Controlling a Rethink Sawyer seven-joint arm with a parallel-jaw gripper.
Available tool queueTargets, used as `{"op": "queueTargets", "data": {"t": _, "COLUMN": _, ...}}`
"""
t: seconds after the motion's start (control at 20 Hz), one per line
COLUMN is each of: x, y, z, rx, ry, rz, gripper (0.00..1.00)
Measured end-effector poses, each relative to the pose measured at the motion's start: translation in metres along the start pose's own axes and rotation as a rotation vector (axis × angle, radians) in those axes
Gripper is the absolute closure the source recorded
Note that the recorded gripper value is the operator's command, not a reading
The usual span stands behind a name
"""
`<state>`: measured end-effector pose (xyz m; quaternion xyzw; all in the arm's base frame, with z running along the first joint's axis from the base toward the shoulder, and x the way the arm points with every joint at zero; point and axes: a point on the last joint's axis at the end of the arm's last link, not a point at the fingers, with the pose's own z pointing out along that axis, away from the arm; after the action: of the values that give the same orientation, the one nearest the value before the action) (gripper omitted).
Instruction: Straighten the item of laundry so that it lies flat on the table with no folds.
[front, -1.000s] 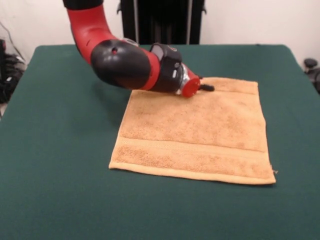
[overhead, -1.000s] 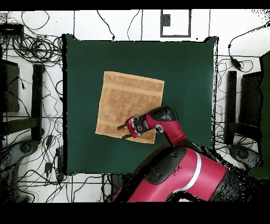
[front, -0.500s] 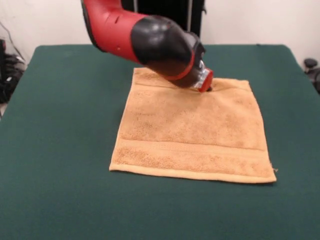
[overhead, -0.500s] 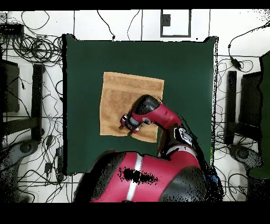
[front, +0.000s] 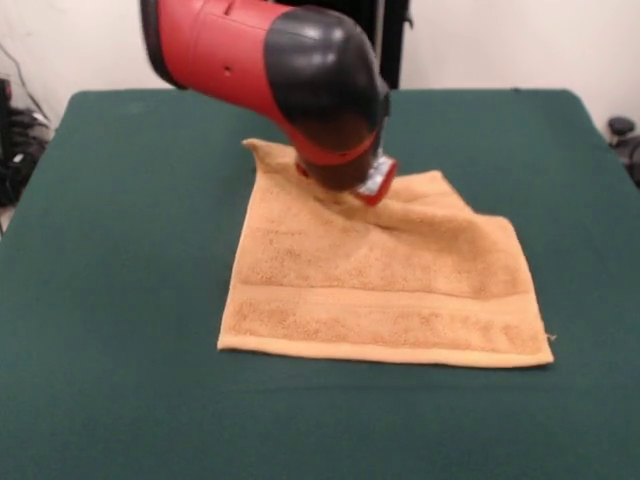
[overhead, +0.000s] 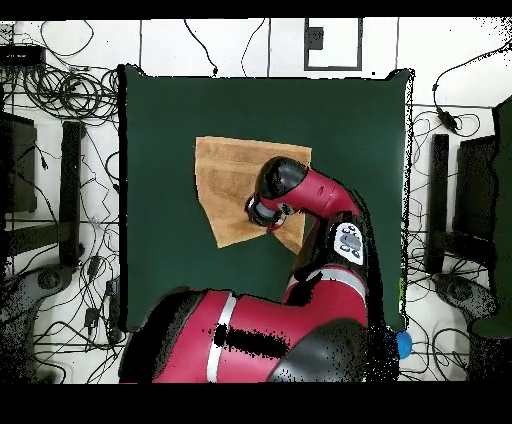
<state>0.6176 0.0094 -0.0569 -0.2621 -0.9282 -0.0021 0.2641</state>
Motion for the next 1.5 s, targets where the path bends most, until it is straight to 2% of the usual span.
{"op": "queueTargets", "data": {"t": 0.15, "x": -0.016, "y": -0.008, "z": -0.009, "rx": -0.015, "ry": -0.026, "rz": 0.015, "gripper": 0.0}}
{"op": "queueTargets", "data": {"t": 0.3, "x": -0.026, "y": -0.017, "z": -0.011, "rx": -0.085, "ry": 0.001, "rz": 0.063, "gripper": 0.0}}
{"op": "queueTargets", "data": {"t": 0.5, "x": -0.036, "y": -0.033, "z": -0.005, "rx": -0.31, "ry": 0.123, "rz": 0.205, "gripper": 0.0}}
{"op": "queueTargets", "data": {"t": 0.65, "x": -0.041, "y": -0.045, "z": 0.0, "rx": -0.449, "ry": 0.209, "rz": 0.302, "gripper": 0.0}}
{"op": "queueTargets", "data": {"t": 0.7, "x": -0.043, "y": -0.05, "z": 0.004, "rx": -0.501, "ry": 0.245, "rz": 0.342, "gripper": 0.0}}
{"op": "queueTargets", "data": {"t": 0.75, "x": -0.043, "y": -0.057, "z": 0.013, "rx": -0.577, "ry": 0.307, "rz": 0.404, "gripper": 0.0}}
{"op": "queueTargets", "data": {"t": 1.0, "x": -0.039, "y": -0.06, "z": 0.024, "rx": -0.643, "ry": 0.381, "rz": 0.446, "gripper": 0.0}}
{"op": "queueTargets", "data": {"t": 1.5, "x": -0.029, "y": -0.036, "z": 0.033, "rx": -0.68, "ry": 0.436, "rz": 0.418, "gripper": 0.0}}
